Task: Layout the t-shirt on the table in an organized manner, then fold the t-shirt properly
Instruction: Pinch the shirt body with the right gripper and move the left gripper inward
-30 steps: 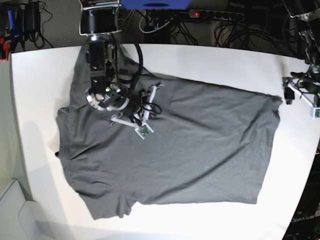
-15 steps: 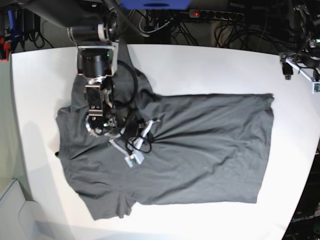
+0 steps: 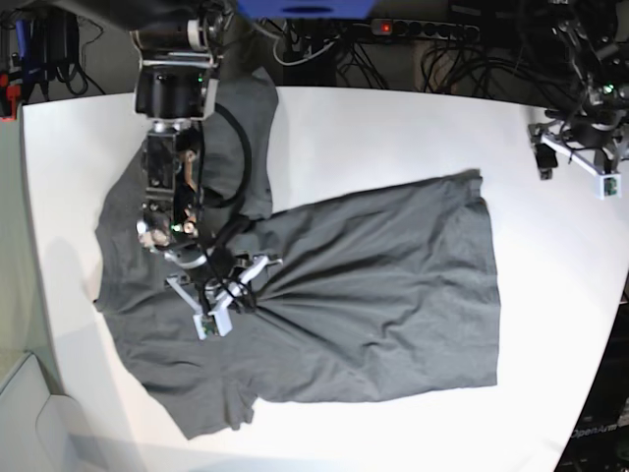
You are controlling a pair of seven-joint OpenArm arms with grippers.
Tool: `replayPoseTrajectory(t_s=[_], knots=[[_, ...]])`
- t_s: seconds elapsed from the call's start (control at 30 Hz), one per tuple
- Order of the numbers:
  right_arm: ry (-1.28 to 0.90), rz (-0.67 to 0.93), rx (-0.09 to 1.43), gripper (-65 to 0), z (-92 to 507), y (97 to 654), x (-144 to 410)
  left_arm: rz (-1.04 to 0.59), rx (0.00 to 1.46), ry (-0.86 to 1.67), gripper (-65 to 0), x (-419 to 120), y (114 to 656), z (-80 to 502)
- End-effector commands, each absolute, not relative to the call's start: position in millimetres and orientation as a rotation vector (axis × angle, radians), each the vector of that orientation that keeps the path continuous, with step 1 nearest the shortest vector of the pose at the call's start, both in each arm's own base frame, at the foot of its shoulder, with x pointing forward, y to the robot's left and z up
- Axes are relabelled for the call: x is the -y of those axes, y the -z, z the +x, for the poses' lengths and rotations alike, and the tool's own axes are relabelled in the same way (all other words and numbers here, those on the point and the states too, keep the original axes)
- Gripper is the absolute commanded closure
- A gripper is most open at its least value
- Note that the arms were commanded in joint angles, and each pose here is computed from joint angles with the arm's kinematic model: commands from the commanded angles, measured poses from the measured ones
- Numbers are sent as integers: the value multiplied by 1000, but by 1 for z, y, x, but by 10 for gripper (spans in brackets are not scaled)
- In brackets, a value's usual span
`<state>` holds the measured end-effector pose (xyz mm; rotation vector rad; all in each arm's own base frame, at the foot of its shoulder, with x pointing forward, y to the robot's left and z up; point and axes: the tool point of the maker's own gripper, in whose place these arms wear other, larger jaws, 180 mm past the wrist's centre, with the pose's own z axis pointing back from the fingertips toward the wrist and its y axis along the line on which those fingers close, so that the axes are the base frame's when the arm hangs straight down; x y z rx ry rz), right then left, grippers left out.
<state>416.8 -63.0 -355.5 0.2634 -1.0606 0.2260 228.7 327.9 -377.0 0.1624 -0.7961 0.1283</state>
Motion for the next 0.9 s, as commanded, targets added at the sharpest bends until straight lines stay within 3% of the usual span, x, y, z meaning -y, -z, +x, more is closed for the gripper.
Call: replayPoseTrajectory(t_s=[0.0, 0.37, 0.87], knots=[[-245, 271, 1151, 0, 422, 327, 58, 142, 839, -91, -613, -321, 367, 241], [-317, 264, 1211, 0, 376, 307, 44, 20, 896, -104, -613, -278, 371, 263], [-423, 300, 1137, 0, 366, 316, 30, -160, 890, -110, -612, -223, 396, 272]])
